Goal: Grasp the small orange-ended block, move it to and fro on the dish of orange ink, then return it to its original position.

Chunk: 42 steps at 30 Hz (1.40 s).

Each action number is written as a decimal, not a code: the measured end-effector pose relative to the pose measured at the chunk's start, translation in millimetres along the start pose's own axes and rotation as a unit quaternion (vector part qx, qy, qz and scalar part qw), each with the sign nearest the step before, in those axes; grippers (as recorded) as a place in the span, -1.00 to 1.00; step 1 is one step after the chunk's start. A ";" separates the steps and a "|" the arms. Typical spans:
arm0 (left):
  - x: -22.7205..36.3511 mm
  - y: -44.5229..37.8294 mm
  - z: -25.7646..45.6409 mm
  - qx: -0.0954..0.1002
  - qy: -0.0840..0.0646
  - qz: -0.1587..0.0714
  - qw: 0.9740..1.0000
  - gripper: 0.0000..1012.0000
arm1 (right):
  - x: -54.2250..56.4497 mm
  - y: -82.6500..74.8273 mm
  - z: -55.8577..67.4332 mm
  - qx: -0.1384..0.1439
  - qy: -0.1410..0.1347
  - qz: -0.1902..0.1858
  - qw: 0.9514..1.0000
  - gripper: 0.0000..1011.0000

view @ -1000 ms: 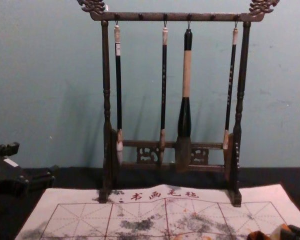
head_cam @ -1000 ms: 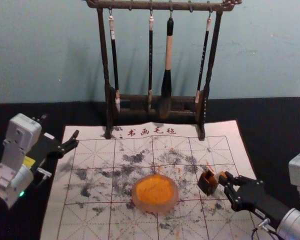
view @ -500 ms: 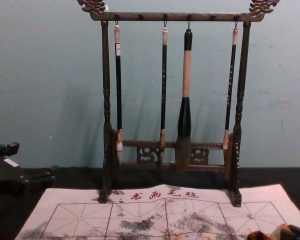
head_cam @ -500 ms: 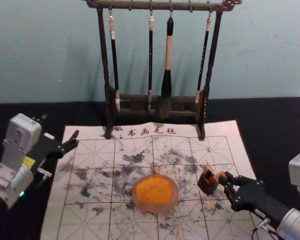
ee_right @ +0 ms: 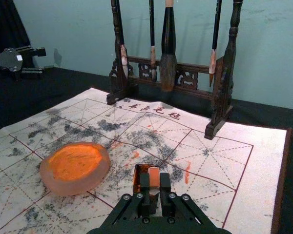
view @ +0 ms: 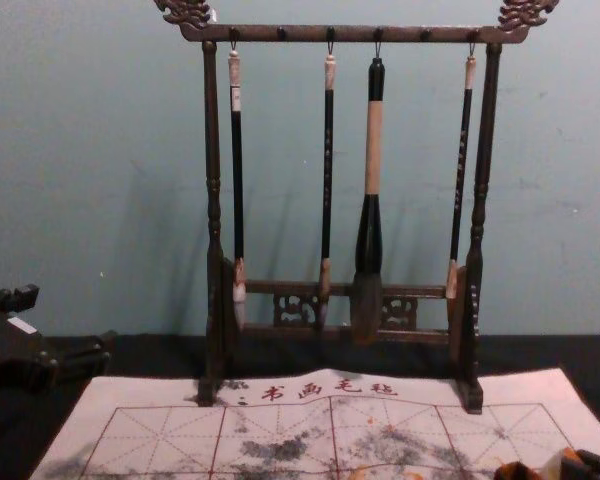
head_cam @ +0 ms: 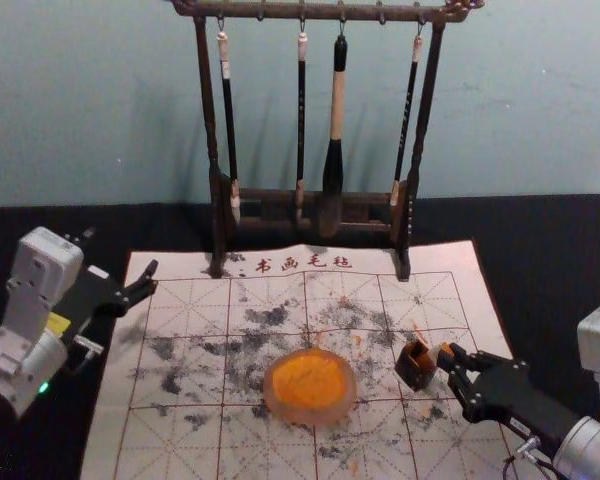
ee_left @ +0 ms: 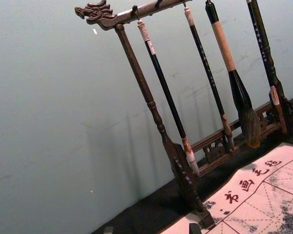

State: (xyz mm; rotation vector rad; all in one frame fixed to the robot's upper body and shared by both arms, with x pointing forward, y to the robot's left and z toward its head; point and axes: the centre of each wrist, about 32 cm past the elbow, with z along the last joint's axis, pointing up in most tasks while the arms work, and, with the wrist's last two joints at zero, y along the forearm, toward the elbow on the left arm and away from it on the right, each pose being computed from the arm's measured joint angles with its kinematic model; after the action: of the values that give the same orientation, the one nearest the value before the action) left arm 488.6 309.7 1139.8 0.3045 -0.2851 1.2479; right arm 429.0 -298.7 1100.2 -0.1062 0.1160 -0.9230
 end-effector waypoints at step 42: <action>0.0 0.0 0.0 0.000 0.000 0.000 1.000 0.98 | 5.0 -12.9 40.7 0.040 -0.033 0.017 0.998 -0.81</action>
State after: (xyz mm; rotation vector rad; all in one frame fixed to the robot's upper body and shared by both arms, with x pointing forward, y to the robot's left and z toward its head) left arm 488.6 309.7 1139.8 0.3044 -0.2850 1.2479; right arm 427.7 -308.7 1142.0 -0.0598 0.0195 -0.8875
